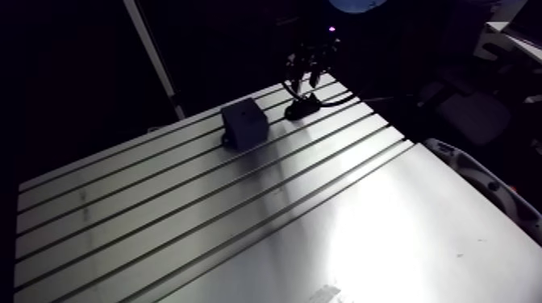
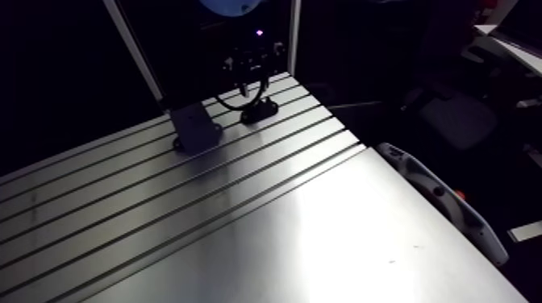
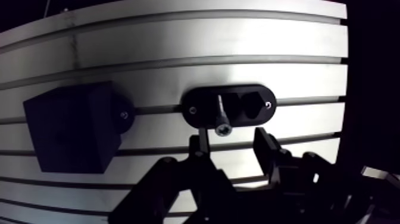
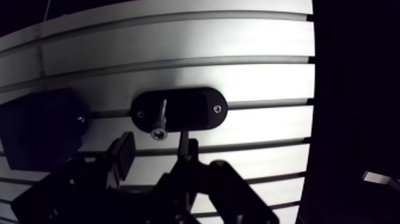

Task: Pick up the M10 bolt and insert it into the hole until fully seated.

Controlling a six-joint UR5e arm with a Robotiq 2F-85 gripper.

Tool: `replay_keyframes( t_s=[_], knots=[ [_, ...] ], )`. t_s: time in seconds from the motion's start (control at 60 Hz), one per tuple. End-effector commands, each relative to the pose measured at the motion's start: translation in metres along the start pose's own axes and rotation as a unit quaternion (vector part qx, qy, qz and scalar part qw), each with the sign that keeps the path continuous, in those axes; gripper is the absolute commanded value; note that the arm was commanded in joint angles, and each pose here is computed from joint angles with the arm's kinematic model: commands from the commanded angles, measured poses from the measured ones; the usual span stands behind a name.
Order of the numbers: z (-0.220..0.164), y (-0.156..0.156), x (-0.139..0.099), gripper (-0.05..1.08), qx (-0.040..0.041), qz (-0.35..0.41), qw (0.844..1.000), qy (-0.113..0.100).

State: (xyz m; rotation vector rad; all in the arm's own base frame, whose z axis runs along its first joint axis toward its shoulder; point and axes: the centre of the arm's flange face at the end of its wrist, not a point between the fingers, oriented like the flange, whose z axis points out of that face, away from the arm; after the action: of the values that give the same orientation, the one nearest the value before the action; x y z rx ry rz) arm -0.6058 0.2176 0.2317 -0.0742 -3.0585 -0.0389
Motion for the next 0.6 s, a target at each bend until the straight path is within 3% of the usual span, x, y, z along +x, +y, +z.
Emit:
replay_keyframes(
  t_s=[0.017, 0.6],
  knots=[
    [0.005, -0.001, -0.001, 0.52, 0.0020, 0.000, 1.000, -0.004],
    [0.023, -0.003, -0.001, 0.52, 0.0091, 0.000, 1.000, -0.015]
  ],
)
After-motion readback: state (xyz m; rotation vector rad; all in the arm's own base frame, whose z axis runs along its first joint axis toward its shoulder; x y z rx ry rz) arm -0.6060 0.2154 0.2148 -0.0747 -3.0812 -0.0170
